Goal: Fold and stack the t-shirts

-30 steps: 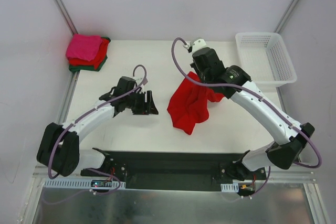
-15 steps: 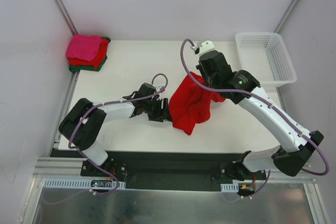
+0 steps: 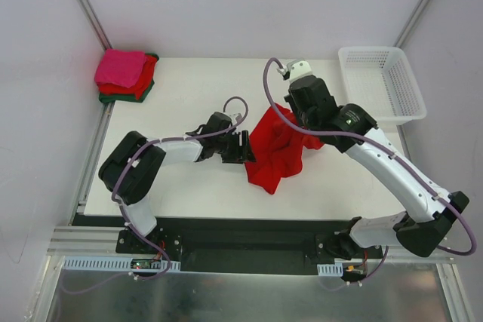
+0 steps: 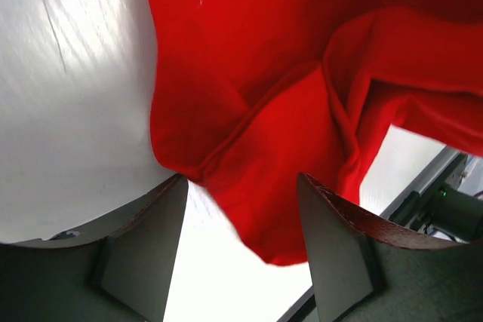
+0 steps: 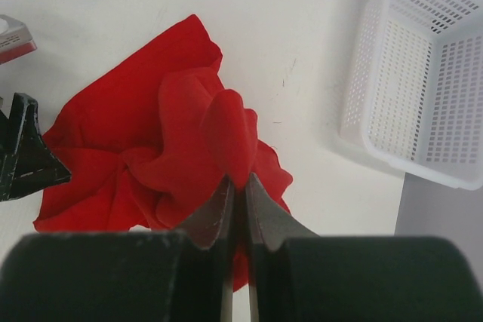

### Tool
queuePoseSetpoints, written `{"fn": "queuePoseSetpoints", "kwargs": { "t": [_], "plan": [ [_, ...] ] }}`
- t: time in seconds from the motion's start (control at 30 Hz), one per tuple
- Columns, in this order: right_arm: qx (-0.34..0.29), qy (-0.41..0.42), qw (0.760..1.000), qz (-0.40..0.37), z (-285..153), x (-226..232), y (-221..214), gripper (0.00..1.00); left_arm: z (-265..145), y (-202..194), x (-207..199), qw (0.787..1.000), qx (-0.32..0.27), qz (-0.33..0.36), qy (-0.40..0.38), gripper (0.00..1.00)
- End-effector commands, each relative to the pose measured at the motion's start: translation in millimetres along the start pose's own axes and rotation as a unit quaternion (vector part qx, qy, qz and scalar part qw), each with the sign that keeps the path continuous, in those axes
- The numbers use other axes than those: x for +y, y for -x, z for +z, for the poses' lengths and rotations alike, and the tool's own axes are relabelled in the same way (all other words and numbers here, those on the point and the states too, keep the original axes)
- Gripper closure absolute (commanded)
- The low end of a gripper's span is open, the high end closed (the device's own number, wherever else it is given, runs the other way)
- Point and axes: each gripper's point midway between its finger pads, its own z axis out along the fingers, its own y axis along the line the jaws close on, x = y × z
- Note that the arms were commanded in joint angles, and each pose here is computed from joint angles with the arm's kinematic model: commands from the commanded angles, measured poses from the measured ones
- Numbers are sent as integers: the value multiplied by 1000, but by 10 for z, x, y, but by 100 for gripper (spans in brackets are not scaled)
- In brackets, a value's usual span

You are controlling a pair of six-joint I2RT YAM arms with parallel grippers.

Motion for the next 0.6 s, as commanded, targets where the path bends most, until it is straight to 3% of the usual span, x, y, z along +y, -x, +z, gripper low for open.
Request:
{"fn": "queuePoseSetpoints", "kwargs": {
  "t": [0.0, 0.07, 0.17, 0.2, 0.23, 0.4, 0.57],
  "plan": [
    [-28, -2, 999, 26, -154, -101, 89, 98, 126, 109, 73, 1000, -15, 6, 26, 41],
    [-27, -4, 999, 28, -161, -115, 72, 98, 174, 117, 80, 999, -14, 9, 30, 46],
    [-27, -7, 999, 28, -179, -142, 55, 99, 232, 106, 99, 999, -10, 11, 34, 77],
    [-27, -5, 999, 27, -185, -138, 54, 98, 243, 97, 107, 999, -9, 11, 36, 91],
    [-27, -7, 999, 28, -189, -145, 50, 98, 259, 81, 130, 999, -6, 11, 38, 97],
    [-22, -14, 999, 27, -179, -162, -13, 99, 213, 60, 179, 998, -6, 16, 52, 100],
    [-28, -46, 998, 35, -229, -313, -36, 99, -237, 215, 61, 995, -52, 49, 71, 100]
  ]
}}
